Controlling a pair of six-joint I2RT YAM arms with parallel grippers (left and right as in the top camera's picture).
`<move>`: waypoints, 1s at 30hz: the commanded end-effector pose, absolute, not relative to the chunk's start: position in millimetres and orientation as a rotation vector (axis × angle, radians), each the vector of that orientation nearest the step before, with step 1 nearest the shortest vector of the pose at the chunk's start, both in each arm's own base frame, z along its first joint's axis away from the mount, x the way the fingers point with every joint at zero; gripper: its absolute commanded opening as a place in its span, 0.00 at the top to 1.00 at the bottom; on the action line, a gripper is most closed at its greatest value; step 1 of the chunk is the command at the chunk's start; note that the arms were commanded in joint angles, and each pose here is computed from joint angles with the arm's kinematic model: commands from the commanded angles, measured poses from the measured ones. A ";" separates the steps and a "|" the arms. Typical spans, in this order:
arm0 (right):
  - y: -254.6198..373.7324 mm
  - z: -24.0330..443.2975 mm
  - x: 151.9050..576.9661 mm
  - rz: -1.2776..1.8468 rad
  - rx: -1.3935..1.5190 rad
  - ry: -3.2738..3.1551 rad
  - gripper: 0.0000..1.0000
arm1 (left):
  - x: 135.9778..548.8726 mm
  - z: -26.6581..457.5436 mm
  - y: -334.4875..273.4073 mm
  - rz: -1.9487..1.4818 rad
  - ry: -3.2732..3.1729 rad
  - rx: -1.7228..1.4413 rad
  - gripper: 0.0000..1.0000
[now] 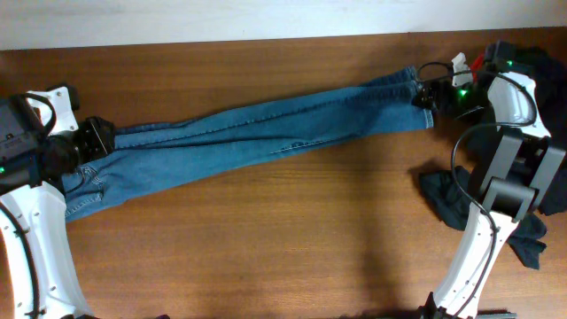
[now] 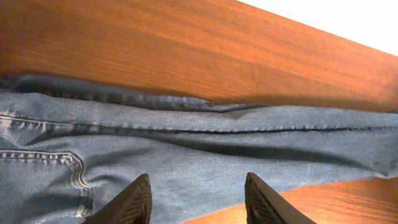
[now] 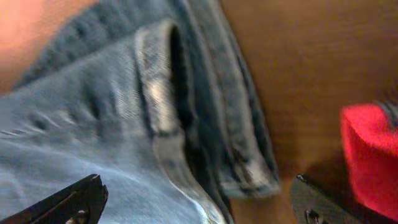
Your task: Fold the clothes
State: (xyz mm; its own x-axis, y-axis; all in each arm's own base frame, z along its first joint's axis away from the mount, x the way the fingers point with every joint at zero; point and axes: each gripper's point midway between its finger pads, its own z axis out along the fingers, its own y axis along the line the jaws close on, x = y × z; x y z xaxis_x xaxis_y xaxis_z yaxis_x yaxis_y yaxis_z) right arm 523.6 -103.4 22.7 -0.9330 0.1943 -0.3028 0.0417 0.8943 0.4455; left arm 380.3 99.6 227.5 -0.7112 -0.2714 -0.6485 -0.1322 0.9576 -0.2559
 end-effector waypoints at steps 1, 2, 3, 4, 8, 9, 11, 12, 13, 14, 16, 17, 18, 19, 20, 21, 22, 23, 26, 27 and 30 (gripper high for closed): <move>-83.9 -16.5 516.4 0.775 0.180 2.753 0.01 | 381.0 239.5 100.0 -0.230 2.343 -0.278 0.52; -82.0 -21.6 515.2 0.782 0.181 2.762 0.01 | 381.0 239.5 100.0 -0.229 2.344 -0.278 0.52; -80.0 -23.8 514.9 0.786 0.179 2.766 0.01 | 381.0 239.5 100.0 -0.229 2.343 -0.278 0.52; -77.2 -27.8 514.0 0.792 0.177 2.775 0.01 | 381.0 239.5 100.0 -0.230 2.343 -0.278 0.52; -66.0 -30.1 513.1 0.804 0.155 2.791 0.05 | 381.0 239.5 99.9 -0.230 2.343 -0.277 0.52; -64.2 -30.2 513.0 0.806 0.150 2.793 0.08 | 381.0 239.5 99.9 -0.230 2.343 -0.277 0.52; -58.9 -30.1 512.0 0.815 0.142 2.801 0.15 | 381.0 239.5 99.9 -0.230 2.343 -0.277 0.52; -55.7 -29.5 511.2 0.828 0.134 2.802 0.19 | 381.0 239.5 99.9 -0.230 2.344 -0.278 0.52; -52.2 -28.3 510.7 0.849 0.131 2.798 0.22 | 380.9 239.4 99.8 -0.231 2.344 -0.277 0.52; -47.7 -26.9 509.9 0.874 0.128 2.795 0.27 | 380.6 239.1 99.6 -0.232 2.346 -0.278 0.52; -44.1 -25.3 507.5 0.903 0.134 2.798 0.48 | 379.8 238.4 99.3 -0.233 2.350 -0.280 0.52; -43.8 -24.0 506.1 0.907 0.138 2.803 0.64 | 379.6 238.2 99.2 -0.234 2.351 -0.280 0.52; -44.4 -21.6 504.3 0.918 0.153 2.809 0.78 | 379.4 238.0 99.2 -0.234 2.352 -0.281 0.52; -45.1 -16.4 502.8 0.934 0.163 2.808 0.86 | 379.3 237.9 99.1 -0.235 2.353 -0.281 0.52; -47.6 0.0 500.5 0.965 0.185 2.800 0.96 | 379.3 237.9 99.1 -0.235 2.353 -0.281 0.52; -50.6 9.3 499.5 0.967 0.196 2.796 0.96 | 379.4 238.0 99.2 -0.234 2.352 -0.281 0.52; -56.2 25.3 498.4 0.963 0.208 2.786 0.96 | 379.4 238.0 99.2 -0.234 2.352 -0.281 0.51; -60.9 38.9 497.5 0.956 0.219 2.777 0.96 | 379.5 238.1 99.2 -0.234 2.352 -0.281 0.51; -80.7 97.1 496.2 0.908 0.278 2.716 0.96 | 379.5 238.1 99.1 -0.235 2.352 -0.281 0.51; -90.8 124.1 495.6 0.867 0.296 2.682 0.96 | 379.5 238.1 99.1 -0.235 2.352 -0.280 0.50; -122.0 185.7 487.9 0.689 0.346 2.614 0.96 | 380.2 238.7 99.5 -0.233 2.348 -0.279 0.47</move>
State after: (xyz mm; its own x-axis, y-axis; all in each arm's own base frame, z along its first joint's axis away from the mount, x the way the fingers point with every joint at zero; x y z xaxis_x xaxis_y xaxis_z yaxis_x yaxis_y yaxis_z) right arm 483.3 -76.1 63.3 -0.9622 0.2651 -0.0618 0.1732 0.7713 0.6124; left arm 377.9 99.2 225.3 -0.7191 -0.2768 -0.6374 -0.1391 0.9560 -0.2583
